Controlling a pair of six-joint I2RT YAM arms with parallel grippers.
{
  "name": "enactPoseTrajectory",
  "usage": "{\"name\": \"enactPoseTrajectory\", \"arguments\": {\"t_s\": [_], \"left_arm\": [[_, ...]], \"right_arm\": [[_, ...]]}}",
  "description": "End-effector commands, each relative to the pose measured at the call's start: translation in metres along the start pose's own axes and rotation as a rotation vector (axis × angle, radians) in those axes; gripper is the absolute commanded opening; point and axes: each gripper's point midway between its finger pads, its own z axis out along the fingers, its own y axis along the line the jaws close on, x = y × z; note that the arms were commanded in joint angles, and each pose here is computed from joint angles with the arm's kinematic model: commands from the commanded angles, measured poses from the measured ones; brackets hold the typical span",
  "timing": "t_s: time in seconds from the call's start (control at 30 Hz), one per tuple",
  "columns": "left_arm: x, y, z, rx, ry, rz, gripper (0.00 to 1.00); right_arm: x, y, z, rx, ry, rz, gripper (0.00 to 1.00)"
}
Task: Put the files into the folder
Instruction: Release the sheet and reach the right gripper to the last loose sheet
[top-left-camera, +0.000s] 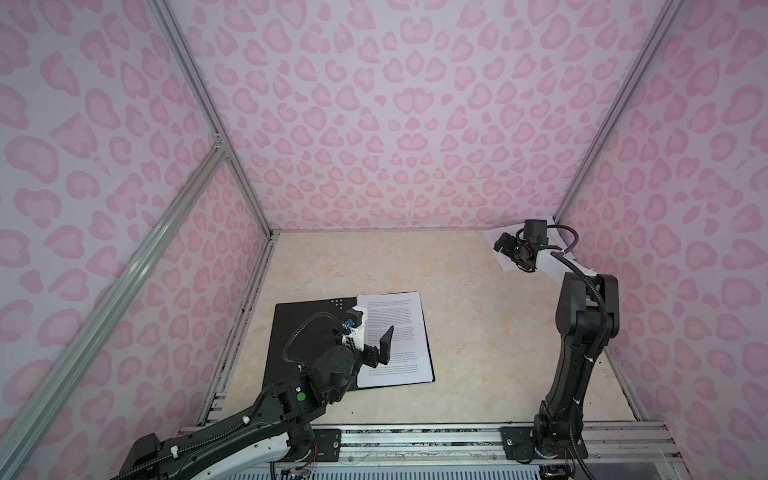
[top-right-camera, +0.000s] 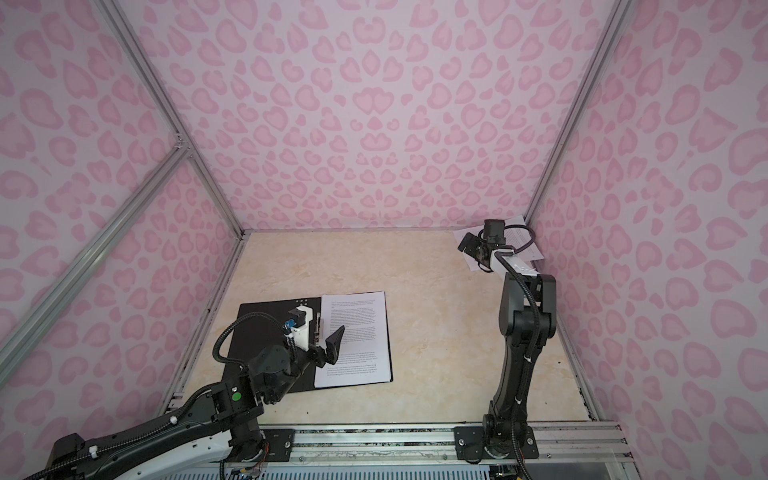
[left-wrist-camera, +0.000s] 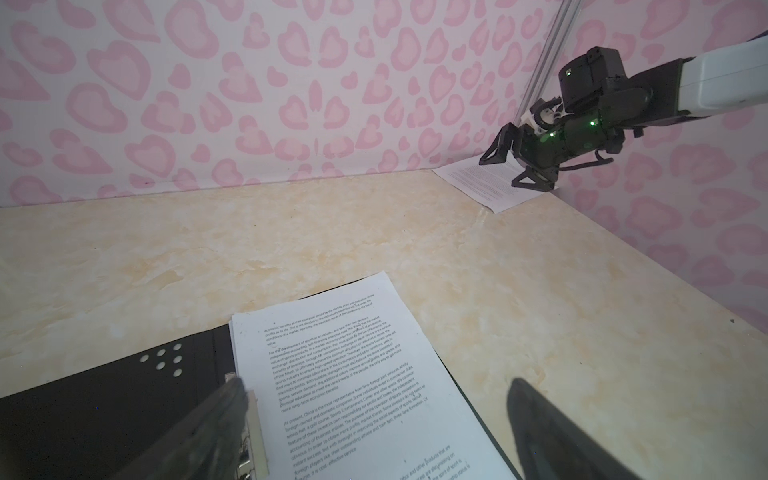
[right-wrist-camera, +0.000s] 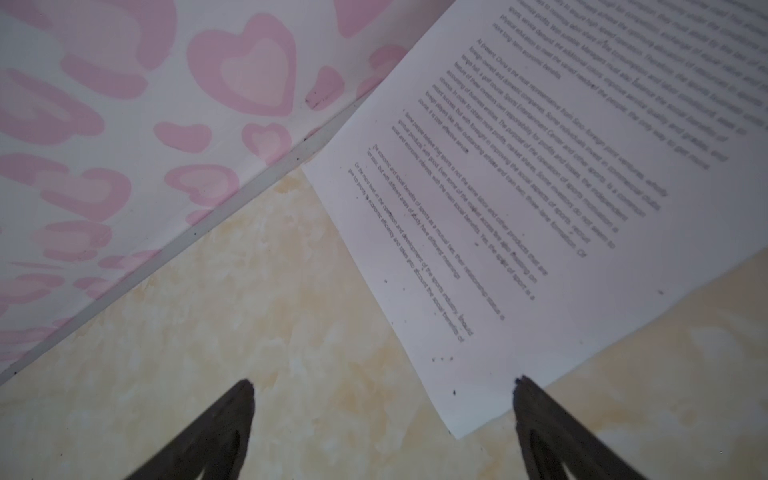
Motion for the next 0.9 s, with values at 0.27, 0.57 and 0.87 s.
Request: {"name": "enactPoseTrajectory", "arguments": {"t_s": [0.27, 0.57, 0.87], "left_arm": [[-0.01, -0.012, 0.001, 0.053, -0.015, -0.018, 0.99], [-0.012, -0.013, -0.001, 0.07, -0.022, -0.031, 0.99], [-0.014, -0.012, -0.005, 0.073, -0.033, -0.046, 0.99]], "right_arm": [[0.017, -0.002, 0.062, -0.025, 0.126, 0.04, 0.97], [0.069, -0.021, 0.06, 0.072, 0.286, 0.106, 0.97], [0.139, -0.005, -0.009, -0.04, 0.344, 0.156, 0.97]]}}
